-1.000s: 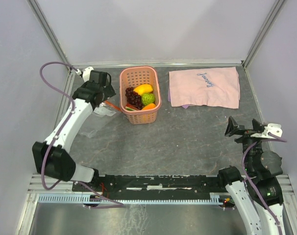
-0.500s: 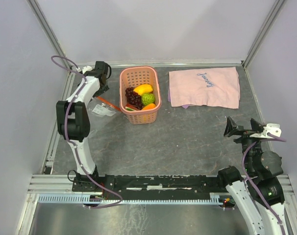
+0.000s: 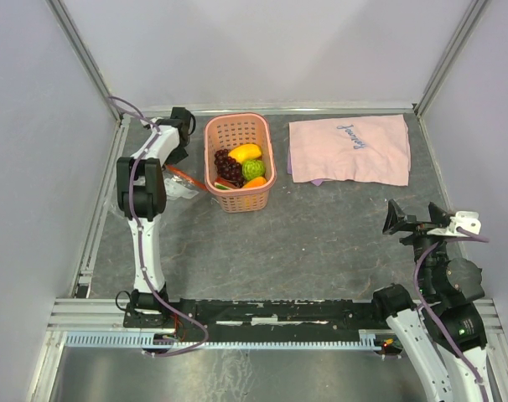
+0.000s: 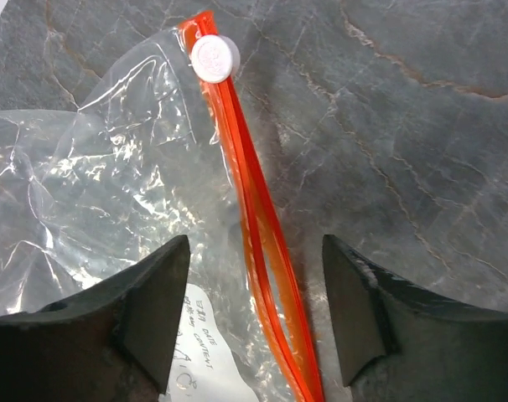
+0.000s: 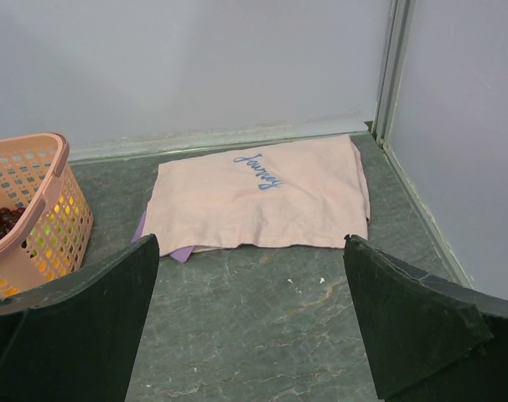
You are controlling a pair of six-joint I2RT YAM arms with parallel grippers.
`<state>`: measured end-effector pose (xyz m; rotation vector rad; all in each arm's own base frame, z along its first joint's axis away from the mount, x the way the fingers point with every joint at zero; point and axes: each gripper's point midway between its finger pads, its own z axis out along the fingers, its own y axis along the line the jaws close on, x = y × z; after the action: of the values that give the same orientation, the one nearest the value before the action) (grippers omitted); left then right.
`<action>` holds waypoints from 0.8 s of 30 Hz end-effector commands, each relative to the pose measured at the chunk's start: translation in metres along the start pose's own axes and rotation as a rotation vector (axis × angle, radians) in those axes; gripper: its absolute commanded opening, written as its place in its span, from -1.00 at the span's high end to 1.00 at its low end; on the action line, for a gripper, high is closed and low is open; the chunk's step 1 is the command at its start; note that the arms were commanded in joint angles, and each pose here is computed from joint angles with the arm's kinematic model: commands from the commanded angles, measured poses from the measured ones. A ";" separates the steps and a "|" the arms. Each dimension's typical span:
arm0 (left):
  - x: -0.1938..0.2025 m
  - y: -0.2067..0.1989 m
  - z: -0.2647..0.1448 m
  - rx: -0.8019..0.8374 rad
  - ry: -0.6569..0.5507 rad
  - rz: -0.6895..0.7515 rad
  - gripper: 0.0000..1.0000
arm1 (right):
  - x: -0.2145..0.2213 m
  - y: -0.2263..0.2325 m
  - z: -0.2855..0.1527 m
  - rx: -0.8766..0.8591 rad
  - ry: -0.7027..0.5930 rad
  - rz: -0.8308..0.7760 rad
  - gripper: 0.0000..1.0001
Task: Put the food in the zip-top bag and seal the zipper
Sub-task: Pick up the zipper food storage bag at the center of the board.
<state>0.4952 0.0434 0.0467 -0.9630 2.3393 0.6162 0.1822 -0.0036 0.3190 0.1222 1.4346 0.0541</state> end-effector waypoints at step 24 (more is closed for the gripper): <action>-0.024 0.072 -0.052 -0.036 -0.085 -0.017 0.95 | -0.011 0.013 0.004 -0.047 0.008 0.043 -0.98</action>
<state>0.4419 0.0638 0.0542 -0.9550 2.3765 0.7356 0.1845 -0.0001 0.3172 0.1122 1.4475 0.0655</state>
